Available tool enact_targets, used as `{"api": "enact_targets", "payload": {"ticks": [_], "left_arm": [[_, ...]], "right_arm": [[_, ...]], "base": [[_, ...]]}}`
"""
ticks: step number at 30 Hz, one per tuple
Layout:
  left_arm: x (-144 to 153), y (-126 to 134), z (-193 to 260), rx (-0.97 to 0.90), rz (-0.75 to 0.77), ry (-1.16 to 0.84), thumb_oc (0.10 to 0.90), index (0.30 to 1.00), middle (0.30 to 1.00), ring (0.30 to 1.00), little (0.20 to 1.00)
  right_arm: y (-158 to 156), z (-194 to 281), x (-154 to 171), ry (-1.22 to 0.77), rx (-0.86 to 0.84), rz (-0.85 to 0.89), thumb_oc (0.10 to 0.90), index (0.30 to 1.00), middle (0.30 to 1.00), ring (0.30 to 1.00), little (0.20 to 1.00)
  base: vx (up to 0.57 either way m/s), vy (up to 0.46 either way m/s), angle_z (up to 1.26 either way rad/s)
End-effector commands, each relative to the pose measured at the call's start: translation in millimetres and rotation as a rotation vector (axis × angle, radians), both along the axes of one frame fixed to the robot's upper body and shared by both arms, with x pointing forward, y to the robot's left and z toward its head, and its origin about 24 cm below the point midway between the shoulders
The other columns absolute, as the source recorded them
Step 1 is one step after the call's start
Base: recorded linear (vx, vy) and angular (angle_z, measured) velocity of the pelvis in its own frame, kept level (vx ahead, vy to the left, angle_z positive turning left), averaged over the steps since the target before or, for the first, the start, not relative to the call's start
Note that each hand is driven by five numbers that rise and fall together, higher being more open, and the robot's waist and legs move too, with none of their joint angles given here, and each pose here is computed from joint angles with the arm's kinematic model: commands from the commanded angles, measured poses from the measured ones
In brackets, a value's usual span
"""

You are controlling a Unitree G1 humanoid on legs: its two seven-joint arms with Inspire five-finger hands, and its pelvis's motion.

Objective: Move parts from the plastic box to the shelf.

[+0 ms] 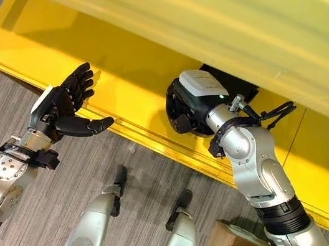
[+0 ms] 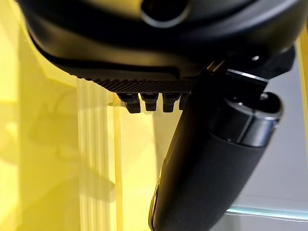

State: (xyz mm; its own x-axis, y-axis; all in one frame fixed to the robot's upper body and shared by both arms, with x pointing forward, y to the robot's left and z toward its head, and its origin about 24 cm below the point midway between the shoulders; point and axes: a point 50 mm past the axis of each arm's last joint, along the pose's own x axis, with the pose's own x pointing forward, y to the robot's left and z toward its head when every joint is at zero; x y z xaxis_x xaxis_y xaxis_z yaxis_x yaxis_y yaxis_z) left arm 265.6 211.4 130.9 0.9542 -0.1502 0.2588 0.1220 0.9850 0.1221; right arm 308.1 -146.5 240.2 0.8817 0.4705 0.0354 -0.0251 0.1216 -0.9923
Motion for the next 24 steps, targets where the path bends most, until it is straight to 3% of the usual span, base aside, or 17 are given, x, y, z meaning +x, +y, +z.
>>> {"api": "enact_targets", "payload": {"ticks": [1,15,24], "left_arm": [[-8.2,-10.8,-29.9,-0.001,-0.055,0.150,0.900,1.000,1.000,1.000,1.000],[-10.6,-11.0,-32.3,-0.004,-0.062,0.153,0.900,1.000,1.000,1.000,1.000],[-16.5,-1.5,-35.1,0.018,-0.062,0.181,0.900,1.000,1.000,1.000,1.000]], "right_arm": [[8.1,46.5,-16.9,-0.239,-0.075,0.031,0.400,0.300,0.300,0.300,0.300],[-4.6,50.9,-11.8,-0.265,-0.174,-0.049,0.400,0.300,0.300,0.300,0.300],[-32.1,74.6,-14.6,-0.356,-0.416,-0.170,0.400,0.300,0.300,0.300,0.300]], "base": [[0.00,0.000,0.00],[0.00,0.000,0.00],[0.02,-0.040,-0.02]]}}
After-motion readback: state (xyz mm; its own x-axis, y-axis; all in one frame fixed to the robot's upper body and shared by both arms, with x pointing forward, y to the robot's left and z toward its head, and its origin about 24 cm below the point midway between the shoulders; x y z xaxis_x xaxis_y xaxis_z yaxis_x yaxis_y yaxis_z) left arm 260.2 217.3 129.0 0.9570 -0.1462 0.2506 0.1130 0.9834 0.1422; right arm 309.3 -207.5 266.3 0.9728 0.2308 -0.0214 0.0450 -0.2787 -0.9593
